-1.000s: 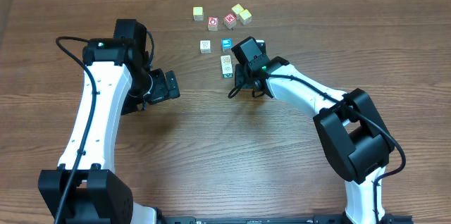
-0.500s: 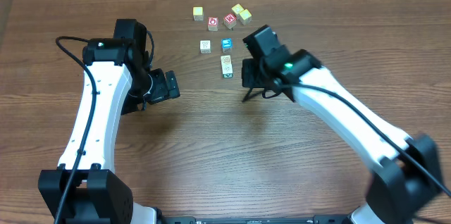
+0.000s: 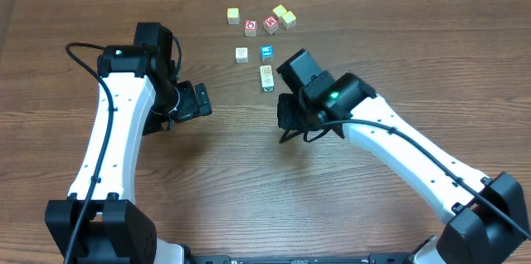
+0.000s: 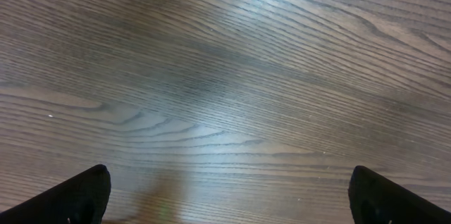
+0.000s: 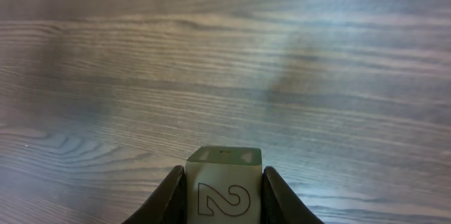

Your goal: Flip 4 blocks

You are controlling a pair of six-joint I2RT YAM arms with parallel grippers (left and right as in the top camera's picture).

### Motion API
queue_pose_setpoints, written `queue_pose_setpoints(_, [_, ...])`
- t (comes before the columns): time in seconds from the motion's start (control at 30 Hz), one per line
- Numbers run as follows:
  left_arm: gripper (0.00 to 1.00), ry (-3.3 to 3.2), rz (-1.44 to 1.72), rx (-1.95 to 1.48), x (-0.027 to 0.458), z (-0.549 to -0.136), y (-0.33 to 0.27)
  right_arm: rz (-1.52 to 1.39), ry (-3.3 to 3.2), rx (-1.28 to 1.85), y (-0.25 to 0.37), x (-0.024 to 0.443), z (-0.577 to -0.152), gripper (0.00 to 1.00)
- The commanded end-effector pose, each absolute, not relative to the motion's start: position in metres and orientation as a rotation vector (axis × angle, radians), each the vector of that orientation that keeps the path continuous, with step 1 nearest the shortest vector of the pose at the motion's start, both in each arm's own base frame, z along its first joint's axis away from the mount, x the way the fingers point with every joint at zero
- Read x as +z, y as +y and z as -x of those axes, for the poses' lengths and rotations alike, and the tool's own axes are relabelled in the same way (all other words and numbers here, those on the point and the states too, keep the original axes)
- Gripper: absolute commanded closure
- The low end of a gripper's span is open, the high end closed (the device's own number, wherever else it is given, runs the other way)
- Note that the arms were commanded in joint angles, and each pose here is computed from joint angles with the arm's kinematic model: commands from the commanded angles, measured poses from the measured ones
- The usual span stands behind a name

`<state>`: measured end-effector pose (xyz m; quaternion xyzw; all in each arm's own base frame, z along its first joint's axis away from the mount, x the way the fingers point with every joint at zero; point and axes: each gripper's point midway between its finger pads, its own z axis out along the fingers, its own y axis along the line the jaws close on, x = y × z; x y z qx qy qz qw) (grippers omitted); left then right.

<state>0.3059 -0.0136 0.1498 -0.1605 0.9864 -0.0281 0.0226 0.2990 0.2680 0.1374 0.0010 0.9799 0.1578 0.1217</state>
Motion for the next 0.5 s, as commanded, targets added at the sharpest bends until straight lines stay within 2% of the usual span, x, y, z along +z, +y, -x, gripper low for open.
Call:
queue_pose_setpoints(0.0, [0.00,3.018,0.515,-0.081,0.158,-0.311,-0.013,-0.049,2.880,0.454,0.269,0.121,-0.294,0.78])
queue_pose_setpoints(0.23, [0.00,3.018,0.515,-0.080,0.158,-0.311,-0.012,-0.098,2.849,0.434,0.266,0.087,-0.294,0.78])
queue_pose_setpoints(0.37, [0.00,3.018,0.515,-0.081,0.158,-0.311,-0.013,-0.096,2.794,0.424,0.268,0.074,-0.298,0.73])
queue_pose_setpoints(0.47, [0.00,3.018,0.515,-0.080,0.158,-0.311,-0.012,-0.073,2.761,0.425,0.274,0.070,-0.298,0.73])
